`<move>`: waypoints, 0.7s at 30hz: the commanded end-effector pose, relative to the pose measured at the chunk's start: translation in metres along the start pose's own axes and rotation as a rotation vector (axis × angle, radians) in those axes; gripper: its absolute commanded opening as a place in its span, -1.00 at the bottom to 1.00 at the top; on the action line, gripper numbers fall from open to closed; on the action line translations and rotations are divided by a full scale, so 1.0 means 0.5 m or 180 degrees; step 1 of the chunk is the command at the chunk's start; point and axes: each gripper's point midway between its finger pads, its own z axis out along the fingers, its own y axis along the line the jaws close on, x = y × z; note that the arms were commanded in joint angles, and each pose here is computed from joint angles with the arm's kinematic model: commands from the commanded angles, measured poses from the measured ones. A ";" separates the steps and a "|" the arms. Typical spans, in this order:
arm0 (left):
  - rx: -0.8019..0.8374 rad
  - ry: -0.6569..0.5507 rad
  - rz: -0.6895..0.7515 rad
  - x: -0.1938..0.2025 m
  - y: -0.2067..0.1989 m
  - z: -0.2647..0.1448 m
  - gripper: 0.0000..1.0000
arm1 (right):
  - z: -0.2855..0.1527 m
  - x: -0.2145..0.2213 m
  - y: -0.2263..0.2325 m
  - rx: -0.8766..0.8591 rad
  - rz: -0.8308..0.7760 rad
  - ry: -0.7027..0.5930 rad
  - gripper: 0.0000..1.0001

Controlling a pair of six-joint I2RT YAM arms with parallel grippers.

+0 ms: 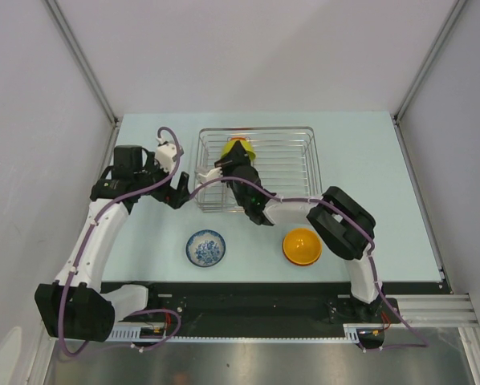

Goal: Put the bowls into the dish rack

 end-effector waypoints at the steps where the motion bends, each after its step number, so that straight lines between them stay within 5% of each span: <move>1: 0.0031 -0.0147 0.0095 -0.016 0.000 -0.007 0.97 | -0.004 -0.004 -0.025 0.0264 0.0051 -0.0006 -1.00; 21: 0.0064 -0.0172 0.0105 -0.013 0.003 -0.007 0.97 | -0.017 -0.017 0.025 0.0378 -0.0143 0.0053 -1.00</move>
